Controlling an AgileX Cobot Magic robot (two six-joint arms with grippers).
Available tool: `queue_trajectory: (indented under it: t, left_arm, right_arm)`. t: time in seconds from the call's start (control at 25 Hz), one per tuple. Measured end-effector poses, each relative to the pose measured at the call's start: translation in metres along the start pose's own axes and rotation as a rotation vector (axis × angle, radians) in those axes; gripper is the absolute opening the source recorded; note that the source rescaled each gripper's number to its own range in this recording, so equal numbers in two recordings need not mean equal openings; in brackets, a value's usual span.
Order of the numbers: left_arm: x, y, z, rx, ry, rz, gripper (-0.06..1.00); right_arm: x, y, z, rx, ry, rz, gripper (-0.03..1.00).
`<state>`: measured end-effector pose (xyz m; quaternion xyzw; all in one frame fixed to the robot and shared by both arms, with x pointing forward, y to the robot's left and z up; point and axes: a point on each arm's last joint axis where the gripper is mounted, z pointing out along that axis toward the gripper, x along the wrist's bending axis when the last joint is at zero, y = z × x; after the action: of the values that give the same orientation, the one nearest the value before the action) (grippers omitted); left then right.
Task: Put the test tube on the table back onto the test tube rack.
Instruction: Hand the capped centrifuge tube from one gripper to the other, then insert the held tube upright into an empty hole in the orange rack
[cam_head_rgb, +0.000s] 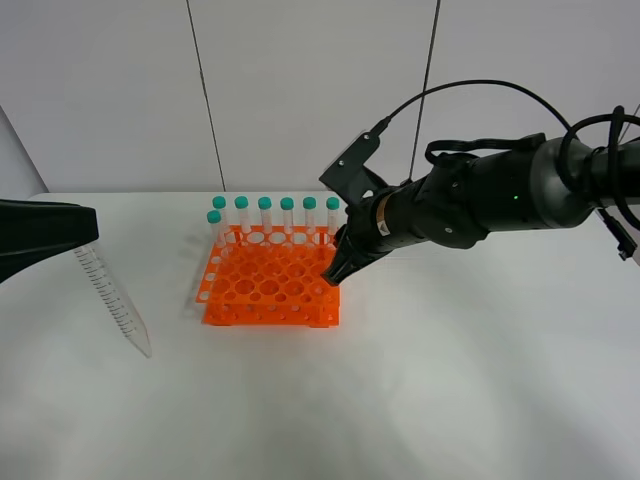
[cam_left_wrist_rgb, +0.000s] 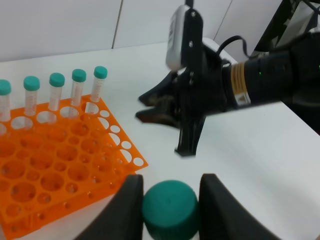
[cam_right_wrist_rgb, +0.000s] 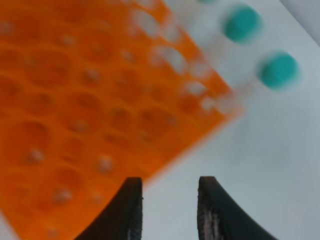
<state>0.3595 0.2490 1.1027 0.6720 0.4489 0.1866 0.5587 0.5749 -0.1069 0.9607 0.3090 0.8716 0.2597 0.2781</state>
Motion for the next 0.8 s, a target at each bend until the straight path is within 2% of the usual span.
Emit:
queue_trajectory:
  t: [0.12,0.36,0.8]
  left_arm:
    - [0.000,0.000,0.000,0.000,0.000,0.000,0.46]
    - [0.000,0.000,0.000,0.000,0.000,0.000,0.46]
    - [0.000,0.000,0.000,-0.002,0.002,0.008,0.46]
  right_arm:
    - [-0.017,-0.011,0.001,0.049,-0.032,0.064,0.38]
    - [-0.050,-0.033,0.001,0.133,-0.099,0.303,0.38]
    - [-0.116,-0.094,-0.012,0.355,-0.255,0.530,0.38]
